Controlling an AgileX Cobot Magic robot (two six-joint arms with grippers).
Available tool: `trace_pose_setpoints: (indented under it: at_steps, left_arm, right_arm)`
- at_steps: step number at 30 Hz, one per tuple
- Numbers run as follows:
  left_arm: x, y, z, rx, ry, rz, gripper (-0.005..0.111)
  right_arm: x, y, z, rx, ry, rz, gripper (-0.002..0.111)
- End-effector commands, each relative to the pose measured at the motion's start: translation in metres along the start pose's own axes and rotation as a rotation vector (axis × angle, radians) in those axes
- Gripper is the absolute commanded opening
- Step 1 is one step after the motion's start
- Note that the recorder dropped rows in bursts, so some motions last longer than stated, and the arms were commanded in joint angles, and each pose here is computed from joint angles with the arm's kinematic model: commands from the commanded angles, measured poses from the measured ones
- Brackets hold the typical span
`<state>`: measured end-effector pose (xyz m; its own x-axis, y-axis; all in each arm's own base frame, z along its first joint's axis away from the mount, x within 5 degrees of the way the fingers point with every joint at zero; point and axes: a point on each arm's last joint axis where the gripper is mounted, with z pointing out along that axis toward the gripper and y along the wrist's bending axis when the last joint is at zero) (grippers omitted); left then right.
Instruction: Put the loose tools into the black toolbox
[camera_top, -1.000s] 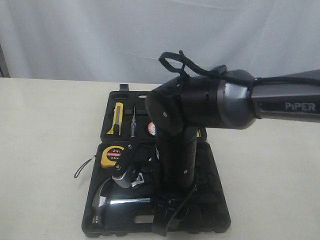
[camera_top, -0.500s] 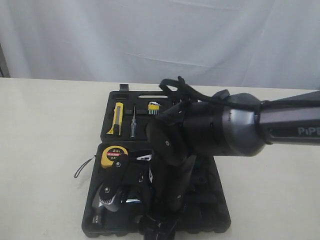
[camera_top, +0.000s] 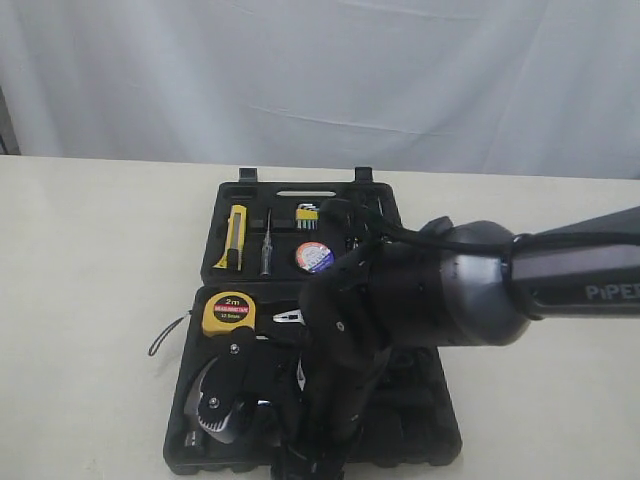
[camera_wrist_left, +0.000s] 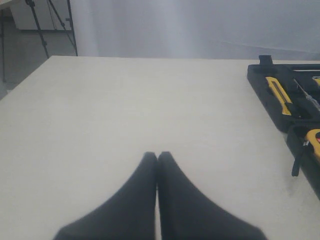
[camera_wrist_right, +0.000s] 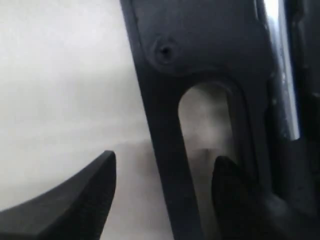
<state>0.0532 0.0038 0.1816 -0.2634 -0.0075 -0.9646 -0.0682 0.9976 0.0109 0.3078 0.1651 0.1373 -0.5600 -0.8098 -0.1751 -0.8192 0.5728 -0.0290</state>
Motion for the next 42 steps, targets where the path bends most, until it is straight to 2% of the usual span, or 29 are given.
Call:
trace_pose_setpoints:
  at_steps: [1, 10, 16, 19, 24, 28, 32, 42]
  left_arm:
    - [-0.001, 0.000, 0.000, 0.002, -0.011, -0.003, 0.000]
    - [-0.001, 0.000, 0.000, 0.002, -0.011, -0.003, 0.000]
    - [-0.001, 0.000, 0.000, 0.002, -0.011, -0.003, 0.000]
    - [-0.001, 0.000, 0.000, 0.002, -0.011, -0.003, 0.000]
    - [-0.001, 0.000, 0.000, 0.002, -0.011, -0.003, 0.000]
    - [-0.001, 0.000, 0.000, 0.002, -0.011, -0.003, 0.000]
    - [-0.001, 0.000, 0.000, 0.002, -0.011, -0.003, 0.000]
    - [-0.001, 0.000, 0.000, 0.002, -0.011, -0.003, 0.000]
  right_arm:
    - [0.000, -0.001, 0.015, 0.006, 0.005, -0.022, 0.052]
    - [0.007, 0.001, 0.039, -0.037, 0.088, -0.023, 0.000]
    - [0.004, 0.005, 0.039, -0.036, 0.086, -0.037, -0.001]
    - [-0.005, 0.020, 0.031, -0.017, 0.071, -0.089, -0.001]
    - [-0.023, 0.043, 0.002, 0.149, 0.016, -0.167, -0.001]
    - [-0.027, 0.050, -0.031, 0.326, -0.009, -0.138, -0.001]
    - [-0.025, 0.047, -0.059, 0.494, -0.015, -0.124, -0.001]
    - [-0.026, 0.026, -0.106, 0.710, -0.137, -0.102, -0.001]
